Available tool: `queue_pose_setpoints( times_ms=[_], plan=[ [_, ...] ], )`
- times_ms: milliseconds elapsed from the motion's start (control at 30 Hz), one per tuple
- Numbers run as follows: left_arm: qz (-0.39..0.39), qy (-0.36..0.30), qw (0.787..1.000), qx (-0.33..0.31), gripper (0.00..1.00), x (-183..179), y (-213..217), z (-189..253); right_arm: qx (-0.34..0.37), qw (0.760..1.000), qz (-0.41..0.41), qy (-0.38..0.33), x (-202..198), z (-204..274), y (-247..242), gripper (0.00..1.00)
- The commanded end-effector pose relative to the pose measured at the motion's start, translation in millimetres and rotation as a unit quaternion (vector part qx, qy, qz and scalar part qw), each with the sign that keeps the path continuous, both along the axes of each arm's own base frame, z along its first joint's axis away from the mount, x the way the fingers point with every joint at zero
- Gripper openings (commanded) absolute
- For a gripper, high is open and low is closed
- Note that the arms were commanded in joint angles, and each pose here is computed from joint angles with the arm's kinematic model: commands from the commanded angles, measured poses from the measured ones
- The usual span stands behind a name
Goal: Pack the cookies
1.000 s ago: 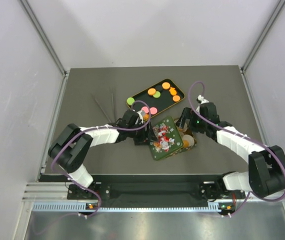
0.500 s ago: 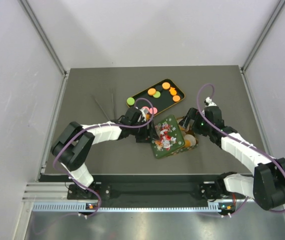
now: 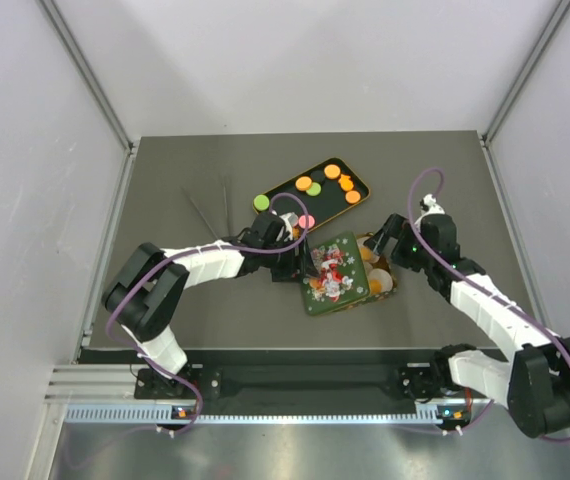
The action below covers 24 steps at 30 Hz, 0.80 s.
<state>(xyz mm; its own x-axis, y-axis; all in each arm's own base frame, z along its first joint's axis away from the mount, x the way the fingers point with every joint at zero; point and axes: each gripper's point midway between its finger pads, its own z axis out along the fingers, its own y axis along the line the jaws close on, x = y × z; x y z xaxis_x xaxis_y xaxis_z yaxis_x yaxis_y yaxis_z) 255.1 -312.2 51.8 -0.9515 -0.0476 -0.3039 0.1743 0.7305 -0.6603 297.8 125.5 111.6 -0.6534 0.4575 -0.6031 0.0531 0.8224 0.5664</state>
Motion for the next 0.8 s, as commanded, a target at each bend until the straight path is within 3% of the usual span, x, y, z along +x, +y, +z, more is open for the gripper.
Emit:
queue_pose_setpoints(
  times_ms=[0,267,767],
  plan=[
    [-0.006,-0.023,1.0,-0.011,0.71,9.8,-8.4,14.3,0.015,0.998,0.056,-0.028,5.8,10.3,16.1,1.0],
    [-0.007,-0.025,1.0,-0.011,0.71,11.0,-11.4,16.8,-0.003,0.993,0.095,-0.071,5.4,18.5,23.5,1.0],
    [-0.011,-0.026,1.0,-0.005,0.71,11.1,-17.8,19.9,-0.081,0.992,0.1,-0.013,3.2,-22.6,10.8,1.0]
  ],
)
